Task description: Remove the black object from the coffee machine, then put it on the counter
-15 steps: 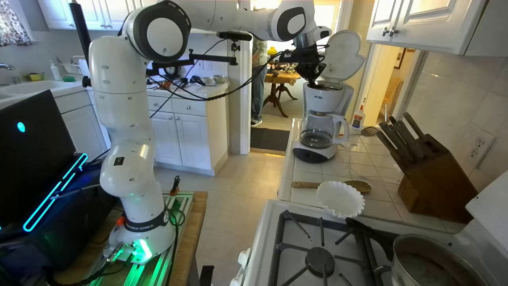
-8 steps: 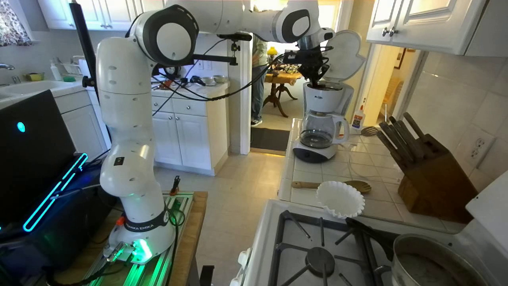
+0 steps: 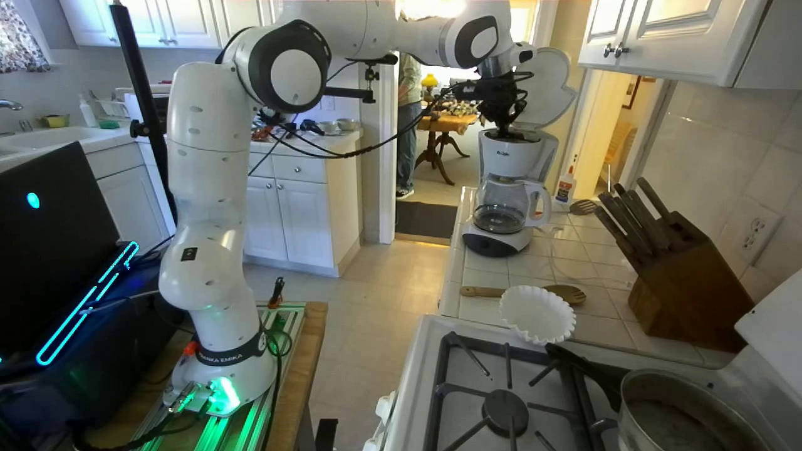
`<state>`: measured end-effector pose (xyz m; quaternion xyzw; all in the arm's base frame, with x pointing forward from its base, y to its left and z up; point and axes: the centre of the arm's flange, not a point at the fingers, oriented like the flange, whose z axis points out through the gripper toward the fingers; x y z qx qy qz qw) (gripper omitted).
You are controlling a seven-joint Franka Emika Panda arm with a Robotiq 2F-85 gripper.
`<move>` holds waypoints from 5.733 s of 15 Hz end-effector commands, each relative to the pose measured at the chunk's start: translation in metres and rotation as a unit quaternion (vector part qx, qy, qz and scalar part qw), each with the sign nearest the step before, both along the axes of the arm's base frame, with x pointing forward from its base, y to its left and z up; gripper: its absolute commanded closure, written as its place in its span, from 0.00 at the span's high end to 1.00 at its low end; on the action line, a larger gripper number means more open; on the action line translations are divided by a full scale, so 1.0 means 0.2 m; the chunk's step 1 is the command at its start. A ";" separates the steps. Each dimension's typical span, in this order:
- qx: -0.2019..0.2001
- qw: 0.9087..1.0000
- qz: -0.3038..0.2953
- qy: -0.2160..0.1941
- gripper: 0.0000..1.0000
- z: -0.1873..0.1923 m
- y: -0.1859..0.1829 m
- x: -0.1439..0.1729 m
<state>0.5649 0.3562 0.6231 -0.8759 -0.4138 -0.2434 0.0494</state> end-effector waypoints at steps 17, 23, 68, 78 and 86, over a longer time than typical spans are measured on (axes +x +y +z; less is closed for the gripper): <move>-0.024 1.000 0.012 0.005 0.00 0.07 0.06 0.16; -0.038 0.998 0.039 0.017 0.00 0.20 -0.11 0.06; -0.099 0.974 0.181 0.093 0.50 0.13 0.02 -0.08; -0.097 0.975 0.179 0.089 0.00 0.14 0.01 -0.07; -0.097 0.978 0.173 0.069 0.00 0.24 -0.01 -0.08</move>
